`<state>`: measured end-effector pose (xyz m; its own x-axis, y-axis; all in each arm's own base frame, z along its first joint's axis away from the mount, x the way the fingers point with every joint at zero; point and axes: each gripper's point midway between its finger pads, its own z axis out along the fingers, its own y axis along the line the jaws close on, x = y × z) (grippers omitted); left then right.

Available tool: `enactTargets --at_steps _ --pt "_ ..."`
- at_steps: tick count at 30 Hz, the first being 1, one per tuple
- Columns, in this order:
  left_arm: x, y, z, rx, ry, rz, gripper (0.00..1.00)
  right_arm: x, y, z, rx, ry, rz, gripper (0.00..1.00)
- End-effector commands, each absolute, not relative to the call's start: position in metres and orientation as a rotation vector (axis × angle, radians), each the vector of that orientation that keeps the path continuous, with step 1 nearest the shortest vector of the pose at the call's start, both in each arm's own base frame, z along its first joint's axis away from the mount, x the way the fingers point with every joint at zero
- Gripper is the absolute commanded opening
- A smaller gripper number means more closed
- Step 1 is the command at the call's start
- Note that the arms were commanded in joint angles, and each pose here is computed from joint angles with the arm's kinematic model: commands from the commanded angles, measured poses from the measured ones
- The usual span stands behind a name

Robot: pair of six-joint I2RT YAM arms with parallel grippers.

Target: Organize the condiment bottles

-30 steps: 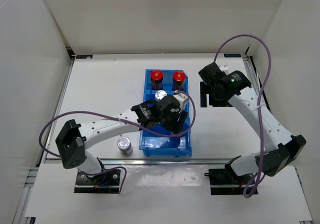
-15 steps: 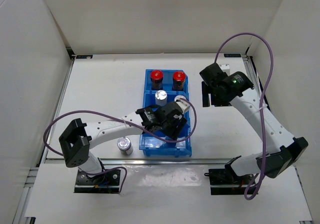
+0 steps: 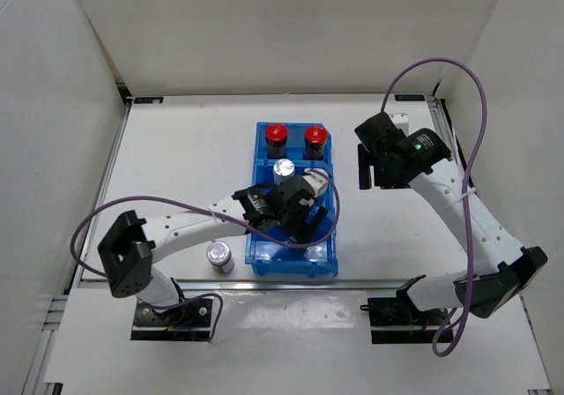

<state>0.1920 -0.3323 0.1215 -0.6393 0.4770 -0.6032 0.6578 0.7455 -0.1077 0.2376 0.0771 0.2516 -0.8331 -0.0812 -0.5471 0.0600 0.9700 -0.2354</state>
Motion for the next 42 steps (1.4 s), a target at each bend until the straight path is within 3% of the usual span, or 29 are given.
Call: enactTargets --at_steps 1,7,16,26,32,42 --pt "0.207 -0.328 0.209 0.707 2.219 -0.495 1.0 0.23 0.069 0.245 -0.039 2.575 -0.388 0.99" --pt "0.2 -0.261 0.27 0.442 2.205 -0.403 1.0 0.234 0.076 0.241 -0.047 2.595 -0.373 0.99" --pt "0.144 -0.166 0.176 0.216 2.514 -0.268 1.0 0.232 0.082 0.229 -0.078 2.637 -0.348 0.99" --pt "0.12 -0.135 0.122 0.001 2.649 -0.167 1.0 0.234 0.086 0.224 -0.108 2.649 -0.334 0.99" --pt "0.119 -0.13 0.113 -0.107 2.629 -0.2 1.0 0.236 0.087 0.224 -0.117 2.642 -0.33 0.99" --pt "0.127 -0.121 0.094 -0.156 2.682 -0.033 1.0 0.237 0.091 0.222 -0.134 2.653 -0.312 0.99"
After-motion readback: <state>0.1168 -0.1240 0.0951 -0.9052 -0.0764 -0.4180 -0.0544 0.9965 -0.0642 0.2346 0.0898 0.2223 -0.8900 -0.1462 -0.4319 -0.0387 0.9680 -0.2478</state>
